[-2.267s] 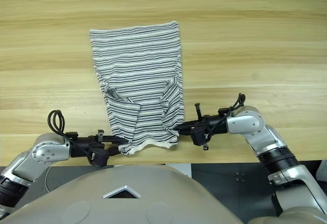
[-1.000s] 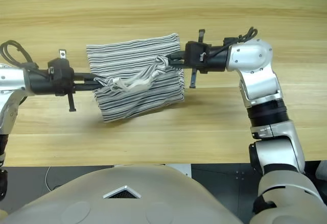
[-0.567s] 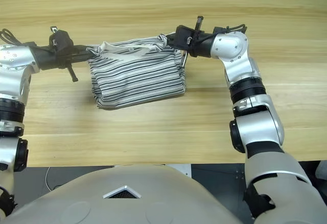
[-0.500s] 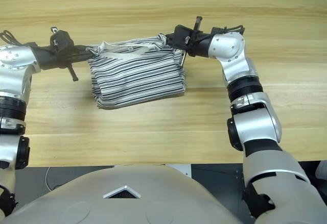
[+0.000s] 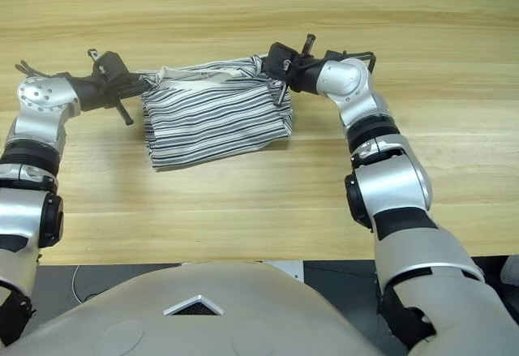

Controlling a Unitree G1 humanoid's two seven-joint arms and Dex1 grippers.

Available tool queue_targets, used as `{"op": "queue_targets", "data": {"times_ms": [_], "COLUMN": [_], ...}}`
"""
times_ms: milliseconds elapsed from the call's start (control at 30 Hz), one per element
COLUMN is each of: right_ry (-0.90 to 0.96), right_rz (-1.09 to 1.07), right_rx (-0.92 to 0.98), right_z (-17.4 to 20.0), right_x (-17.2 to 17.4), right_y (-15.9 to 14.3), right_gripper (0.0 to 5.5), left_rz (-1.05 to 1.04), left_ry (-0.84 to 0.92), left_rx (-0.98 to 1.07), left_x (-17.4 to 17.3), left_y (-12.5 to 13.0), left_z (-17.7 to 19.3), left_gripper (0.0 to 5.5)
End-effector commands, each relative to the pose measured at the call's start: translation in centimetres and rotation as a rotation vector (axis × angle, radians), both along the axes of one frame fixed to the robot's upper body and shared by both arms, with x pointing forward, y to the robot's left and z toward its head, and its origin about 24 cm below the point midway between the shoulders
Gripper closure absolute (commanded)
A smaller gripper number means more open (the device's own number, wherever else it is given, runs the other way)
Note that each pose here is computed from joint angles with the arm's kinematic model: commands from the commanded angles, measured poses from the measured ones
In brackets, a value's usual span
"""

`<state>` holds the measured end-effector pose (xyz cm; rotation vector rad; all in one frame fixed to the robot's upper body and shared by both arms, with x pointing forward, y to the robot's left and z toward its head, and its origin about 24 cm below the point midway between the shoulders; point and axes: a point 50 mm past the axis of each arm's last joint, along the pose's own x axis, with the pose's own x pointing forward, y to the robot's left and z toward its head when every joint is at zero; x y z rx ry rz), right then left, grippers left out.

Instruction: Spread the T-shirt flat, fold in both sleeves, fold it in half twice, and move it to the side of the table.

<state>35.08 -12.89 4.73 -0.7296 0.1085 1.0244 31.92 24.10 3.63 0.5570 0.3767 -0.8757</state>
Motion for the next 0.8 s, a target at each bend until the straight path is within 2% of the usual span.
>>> {"op": "queue_targets", "data": {"times_ms": [33,167,367,533,667,800], "right_ry": [-0.013,-0.054,-0.130,-0.133,-0.057,-0.010], "right_rz": [-0.044,-0.113,-0.217,-0.138,0.042,0.123], "right_rx": [0.007,0.002,-0.021,0.076,0.221,0.248], "right_z": [0.7,1.0,1.7,2.1,1.8,1.3], "right_x": [0.8,1.3,2.3,1.8,-0.3,-1.9], "right_y": [0.2,0.1,0.4,1.5,2.4,2.5], "right_gripper": [4.88,4.26,4.26,4.26,4.26,4.26], "left_rz": [0.011,0.040,0.097,0.117,-0.042,-0.137], "left_ry": [-0.060,-0.123,-0.214,-0.308,-0.397,-0.417], "left_rx": [-0.001,-0.010,-0.008,-0.021,-0.089,-0.105], "left_x": [0.6,1.0,1.5,1.7,-0.6,-3.2], "left_y": [-0.2,-0.1,0.6,1.1,0.3,-0.9], "left_z": [0.5,1.0,2.0,3.3,4.4,5.4], "left_gripper": [5.40,4.60,4.60,4.60,4.60,4.60]}}
